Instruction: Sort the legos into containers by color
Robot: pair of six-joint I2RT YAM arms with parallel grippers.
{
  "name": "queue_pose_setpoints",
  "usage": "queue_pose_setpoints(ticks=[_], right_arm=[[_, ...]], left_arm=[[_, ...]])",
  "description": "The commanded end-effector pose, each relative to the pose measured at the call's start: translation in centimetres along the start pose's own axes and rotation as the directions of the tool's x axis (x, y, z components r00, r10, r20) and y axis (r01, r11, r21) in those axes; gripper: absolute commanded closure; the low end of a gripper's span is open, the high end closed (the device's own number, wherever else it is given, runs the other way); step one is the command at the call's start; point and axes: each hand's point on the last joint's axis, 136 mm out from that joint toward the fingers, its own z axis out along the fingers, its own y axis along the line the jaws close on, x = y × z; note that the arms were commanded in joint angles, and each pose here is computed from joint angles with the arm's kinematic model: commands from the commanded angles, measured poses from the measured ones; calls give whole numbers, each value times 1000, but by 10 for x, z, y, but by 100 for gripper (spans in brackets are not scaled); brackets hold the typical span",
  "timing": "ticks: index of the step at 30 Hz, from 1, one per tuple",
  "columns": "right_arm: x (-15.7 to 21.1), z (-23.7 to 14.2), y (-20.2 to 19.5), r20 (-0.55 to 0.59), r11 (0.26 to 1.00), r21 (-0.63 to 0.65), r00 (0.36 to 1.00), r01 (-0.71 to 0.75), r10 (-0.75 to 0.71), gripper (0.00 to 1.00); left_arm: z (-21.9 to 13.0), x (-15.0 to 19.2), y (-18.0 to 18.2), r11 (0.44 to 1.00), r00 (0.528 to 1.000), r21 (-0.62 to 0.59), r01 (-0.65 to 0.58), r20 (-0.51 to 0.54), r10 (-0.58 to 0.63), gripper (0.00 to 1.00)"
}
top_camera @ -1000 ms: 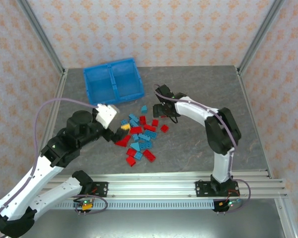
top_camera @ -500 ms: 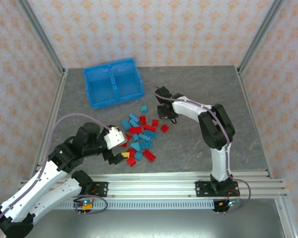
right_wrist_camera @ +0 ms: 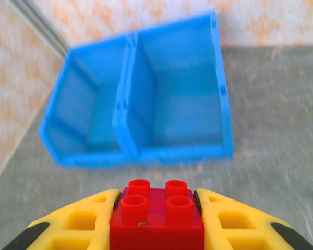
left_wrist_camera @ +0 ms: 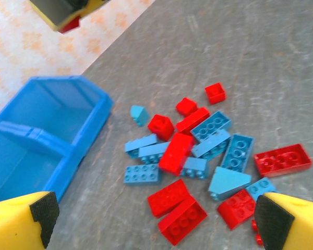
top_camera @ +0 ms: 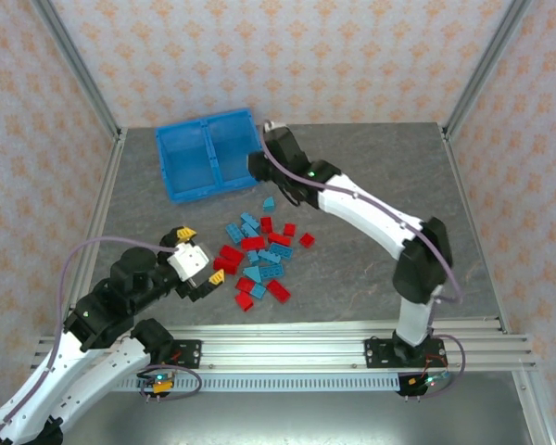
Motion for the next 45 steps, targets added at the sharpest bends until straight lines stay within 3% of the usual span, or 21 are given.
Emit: queue_pose_setpoints(ticks=[1, 8, 12, 20, 24, 32, 37, 40, 42, 45], right_arm=[[-2, 50, -9, 0, 996, 84, 1000, 21, -21, 69], [15, 140, -16, -62, 990, 130, 997, 59, -51, 68], [27, 173, -27, -80, 993, 111, 996, 36, -27, 65], [27, 177, -22, -77, 992, 86, 993, 97, -91, 50], [14, 164, -15, -63, 994, 68, 995, 86, -82, 48], [-29, 68, 6, -82, 999, -15, 996, 45, -46, 47], [-11, -15, 7, -126, 992, -122, 991, 29, -45, 42], [16, -63, -7, -167, 990, -142, 985, 11, -35, 39], [38, -90, -16, -200, 988, -157, 979, 5, -36, 34], [79, -128, -23, -277, 975, -222, 960, -26, -37, 29]], left_arm=[[0, 8, 17, 994, 999, -105, 12, -39, -16, 0], [-4, 10, 26, 987, 999, -160, 20, -37, -26, 0], [-4, 9, 24, 989, 1000, -149, 20, -20, -23, 0], [-2, 7, 23, 990, 1000, -141, 20, -10, -22, 0], [-2, 9, 27, 986, 999, -165, 26, -16, -29, 0], [-4, 12, 44, 959, 997, -272, 76, 15, -74, 0], [-4, 16, 67, 903, 985, -396, 168, 24, -173, 0], [-8, 20, 86, 840, 965, -488, 237, 20, -260, 0], [-19, 18, 105, 764, 937, -561, 319, 68, -342, 0], [-37, 5, 122, 630, 843, -587, 509, 193, -502, 0]])
